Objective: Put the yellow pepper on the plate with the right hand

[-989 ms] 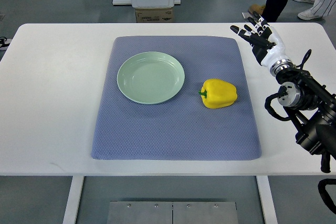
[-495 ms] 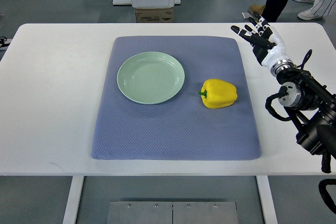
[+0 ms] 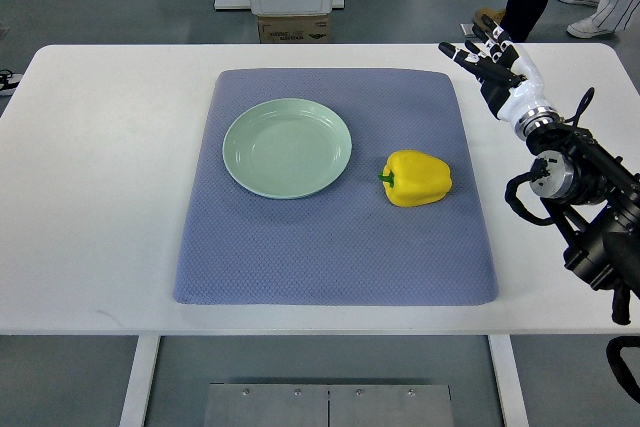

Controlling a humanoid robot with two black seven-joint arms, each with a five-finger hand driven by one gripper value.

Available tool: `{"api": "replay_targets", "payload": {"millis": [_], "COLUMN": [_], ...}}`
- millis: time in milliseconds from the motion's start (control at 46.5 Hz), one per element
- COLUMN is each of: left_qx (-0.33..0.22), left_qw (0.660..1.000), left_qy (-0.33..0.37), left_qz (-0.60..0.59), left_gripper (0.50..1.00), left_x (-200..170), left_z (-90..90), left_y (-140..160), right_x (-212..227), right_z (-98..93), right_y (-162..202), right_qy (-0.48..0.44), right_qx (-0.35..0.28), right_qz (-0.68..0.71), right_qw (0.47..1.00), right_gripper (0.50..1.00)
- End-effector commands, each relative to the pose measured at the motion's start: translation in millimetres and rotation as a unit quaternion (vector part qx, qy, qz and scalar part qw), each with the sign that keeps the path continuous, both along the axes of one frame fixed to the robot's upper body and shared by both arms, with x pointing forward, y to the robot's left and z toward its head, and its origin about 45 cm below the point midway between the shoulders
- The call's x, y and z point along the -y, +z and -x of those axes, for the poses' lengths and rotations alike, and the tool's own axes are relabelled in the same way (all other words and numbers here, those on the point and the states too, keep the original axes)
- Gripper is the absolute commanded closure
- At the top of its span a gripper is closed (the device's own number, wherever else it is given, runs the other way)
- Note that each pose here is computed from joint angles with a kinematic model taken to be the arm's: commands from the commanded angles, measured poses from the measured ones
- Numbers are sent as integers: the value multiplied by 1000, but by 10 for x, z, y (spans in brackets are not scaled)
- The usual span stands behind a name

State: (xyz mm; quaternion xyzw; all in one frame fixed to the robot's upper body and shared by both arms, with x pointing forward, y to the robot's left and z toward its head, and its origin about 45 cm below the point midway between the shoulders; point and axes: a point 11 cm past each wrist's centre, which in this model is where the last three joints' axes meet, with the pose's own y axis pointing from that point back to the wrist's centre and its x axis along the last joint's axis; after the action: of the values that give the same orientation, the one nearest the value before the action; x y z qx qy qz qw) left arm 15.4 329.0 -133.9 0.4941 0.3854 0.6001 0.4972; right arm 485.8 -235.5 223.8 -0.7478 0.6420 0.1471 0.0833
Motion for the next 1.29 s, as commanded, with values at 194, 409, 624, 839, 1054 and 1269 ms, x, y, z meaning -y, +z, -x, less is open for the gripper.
{"api": "replay_targets", "payload": {"millis": [194,409,624,839,1054,1269], "left_qx": [0,0,-1,-1,0,0], "left_qw": [1000,1000,1000,1000,1000,1000], "left_qy": [0,0,0,0,0,1], "left_qz": [-1,-1,0,0,0,0], "left_gripper": [500,500,500,500,500,500], "left_x": [-4,-4,1,1,1,1], "left_z": [0,0,1,1,-1,0], "left_y": [0,0,0,0,0,0], "right_x": [-76,-82,-128,-126,-110,-149], "right_z": [28,44,61,118,204,315], "right_y": [-48,-51,31,98,102,133], "right_qy": [14,28,51,93,154,203], "right_qx": [-3,-2,11,28,52,74], "right_qz": [14,38,64,129,224,292], "right_qw": [1000,999,997,987,961,932], "right_gripper": [500,500,500,502,505,505]}}
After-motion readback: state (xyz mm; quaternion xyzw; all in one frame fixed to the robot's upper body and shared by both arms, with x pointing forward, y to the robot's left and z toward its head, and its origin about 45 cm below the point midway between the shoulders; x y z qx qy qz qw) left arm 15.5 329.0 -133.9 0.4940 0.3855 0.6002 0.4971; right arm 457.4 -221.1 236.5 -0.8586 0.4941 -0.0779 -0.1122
